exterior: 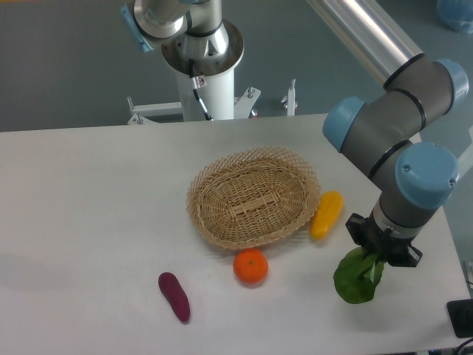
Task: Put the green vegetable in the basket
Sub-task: 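Hold the green bok choy in the gripper above the table, then carry the bok choy over the wicker basket and lower it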
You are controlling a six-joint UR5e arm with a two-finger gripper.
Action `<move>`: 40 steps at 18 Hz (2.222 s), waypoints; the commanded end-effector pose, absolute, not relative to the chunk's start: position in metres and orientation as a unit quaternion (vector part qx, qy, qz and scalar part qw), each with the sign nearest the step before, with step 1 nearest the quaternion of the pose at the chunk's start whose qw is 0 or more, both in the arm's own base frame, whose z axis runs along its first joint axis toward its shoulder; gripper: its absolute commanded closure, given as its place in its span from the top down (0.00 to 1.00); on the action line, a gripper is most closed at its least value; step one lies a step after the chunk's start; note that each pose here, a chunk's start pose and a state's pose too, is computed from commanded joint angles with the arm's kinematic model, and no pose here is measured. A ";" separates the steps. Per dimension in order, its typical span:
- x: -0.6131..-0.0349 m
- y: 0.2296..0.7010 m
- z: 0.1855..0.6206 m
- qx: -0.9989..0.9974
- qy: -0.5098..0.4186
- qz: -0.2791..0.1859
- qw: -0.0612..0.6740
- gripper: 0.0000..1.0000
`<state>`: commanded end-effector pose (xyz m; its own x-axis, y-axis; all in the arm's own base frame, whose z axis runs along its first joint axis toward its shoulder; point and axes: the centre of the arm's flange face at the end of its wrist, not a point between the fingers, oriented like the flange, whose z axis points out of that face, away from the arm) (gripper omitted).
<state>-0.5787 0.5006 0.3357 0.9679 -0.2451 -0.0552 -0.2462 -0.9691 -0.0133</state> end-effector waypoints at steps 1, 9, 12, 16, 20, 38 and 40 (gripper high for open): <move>-0.578 0.500 0.335 -0.992 0.124 0.026 0.010 0.23; -0.578 0.500 0.333 -0.992 0.123 0.024 0.009 0.24; -0.578 0.500 0.334 -0.992 0.122 0.025 0.009 0.24; -0.573 0.497 0.332 -0.992 0.124 0.019 0.012 0.23; -0.538 0.483 0.327 -0.991 0.130 0.026 0.016 0.22; -0.378 0.428 0.309 -0.962 0.268 0.003 0.045 0.23; -0.367 0.431 0.306 -0.960 0.278 -0.002 0.042 0.23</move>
<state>-0.3671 0.4314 0.3058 0.8454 -0.5337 -0.0204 -0.5334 -0.8419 -0.0823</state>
